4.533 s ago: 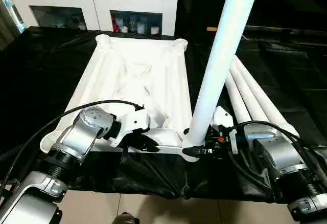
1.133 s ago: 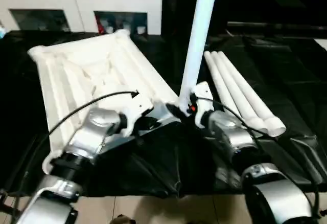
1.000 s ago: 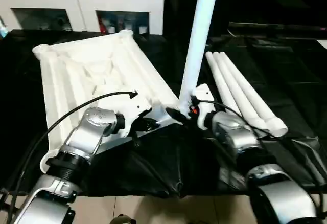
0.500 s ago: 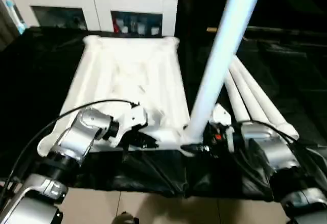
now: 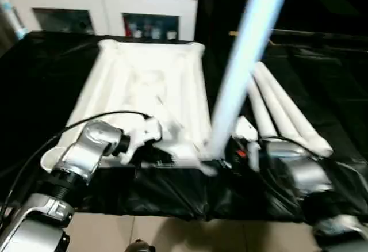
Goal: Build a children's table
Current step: Rotate leg to tighten
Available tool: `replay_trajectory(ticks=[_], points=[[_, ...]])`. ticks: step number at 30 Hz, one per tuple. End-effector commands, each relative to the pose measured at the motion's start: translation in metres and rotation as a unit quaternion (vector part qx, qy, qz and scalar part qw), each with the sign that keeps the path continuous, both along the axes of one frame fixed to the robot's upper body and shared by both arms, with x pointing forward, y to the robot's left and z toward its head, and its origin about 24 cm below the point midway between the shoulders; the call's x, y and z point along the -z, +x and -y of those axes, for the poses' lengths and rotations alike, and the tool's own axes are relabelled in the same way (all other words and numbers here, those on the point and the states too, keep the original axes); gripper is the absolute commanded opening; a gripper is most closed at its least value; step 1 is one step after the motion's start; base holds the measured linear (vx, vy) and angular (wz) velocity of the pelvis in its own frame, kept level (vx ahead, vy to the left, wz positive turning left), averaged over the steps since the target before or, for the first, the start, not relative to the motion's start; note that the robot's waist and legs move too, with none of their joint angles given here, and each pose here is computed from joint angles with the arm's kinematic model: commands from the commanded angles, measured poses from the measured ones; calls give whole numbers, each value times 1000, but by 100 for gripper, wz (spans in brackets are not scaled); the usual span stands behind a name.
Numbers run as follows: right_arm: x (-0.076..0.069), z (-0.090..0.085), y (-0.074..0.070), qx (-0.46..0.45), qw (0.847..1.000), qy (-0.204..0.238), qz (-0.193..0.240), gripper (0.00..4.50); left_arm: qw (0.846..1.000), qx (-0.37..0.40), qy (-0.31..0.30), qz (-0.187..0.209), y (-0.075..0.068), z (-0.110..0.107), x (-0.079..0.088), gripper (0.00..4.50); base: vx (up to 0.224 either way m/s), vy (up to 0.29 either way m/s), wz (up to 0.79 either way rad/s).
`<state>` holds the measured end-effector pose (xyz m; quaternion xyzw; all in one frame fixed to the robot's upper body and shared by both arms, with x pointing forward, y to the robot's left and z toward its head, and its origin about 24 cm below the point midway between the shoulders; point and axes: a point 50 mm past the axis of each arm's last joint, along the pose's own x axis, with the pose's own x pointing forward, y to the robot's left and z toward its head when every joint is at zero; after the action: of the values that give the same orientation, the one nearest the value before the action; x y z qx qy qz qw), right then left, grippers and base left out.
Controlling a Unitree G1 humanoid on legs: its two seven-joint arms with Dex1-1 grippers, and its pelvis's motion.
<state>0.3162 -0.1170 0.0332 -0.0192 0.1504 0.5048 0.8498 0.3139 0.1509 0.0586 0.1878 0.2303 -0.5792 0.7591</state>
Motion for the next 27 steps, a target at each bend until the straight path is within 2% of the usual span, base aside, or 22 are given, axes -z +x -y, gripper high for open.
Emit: replay_trajectory(ticks=[1, 3, 7, 8, 11, 15, 16, 17, 20, 23, 27], points=[[4, -21, 5, 26, 1000, -6, -2, 271, 999, -7, -33, 37, 8, 21, -15, 0, 0, 0, 0], [9, -31, 16, 105, 994, -10, -14, 271, 997, -38, -35, 53, 10, 31, -15, 0, 0, 0, 0], [12, -41, 22, 157, 987, -13, -23, 271, 995, -68, -36, 64, 12, 39, -16, 0, 0, 0, 0], [13, -49, 26, 197, 980, -24, -26, 270, 993, -88, -47, 67, 12, 50, -16, 0, 0, 0, 0], [12, -60, 29, 213, 977, -29, -20, 270, 992, -93, -61, 66, 10, 63, -17, 0, 0, 0, 0], [8, -67, 31, 199, 980, -24, -7, 270, 992, -87, -59, 66, 6, 67, -15, 0, 0, 0, 0], [8, -67, 31, 199, 980, -24, -7, 270, 992, -87, -59, 66, 6, 67, -15, 0, 0, 0, 0], [7, -66, 31, 200, 980, -21, -7, 340, 993, -84, -58, 66, 6, 66, -15, 0, 0, 0, 0], [5, -60, 33, 195, 981, -18, 1, 340, 994, -77, -54, 62, 4, 63, -15, 0, 0, 0, 0], [3, -52, 34, 169, 985, -30, 25, 382, 996, -53, -48, 55, 1, 59, -13, 0, 0, 0, 0], [3, -44, 33, 138, 989, -33, 35, 383, 998, -30, -45, 45, -1, 54, -12, 0, 0, 0, 0]])
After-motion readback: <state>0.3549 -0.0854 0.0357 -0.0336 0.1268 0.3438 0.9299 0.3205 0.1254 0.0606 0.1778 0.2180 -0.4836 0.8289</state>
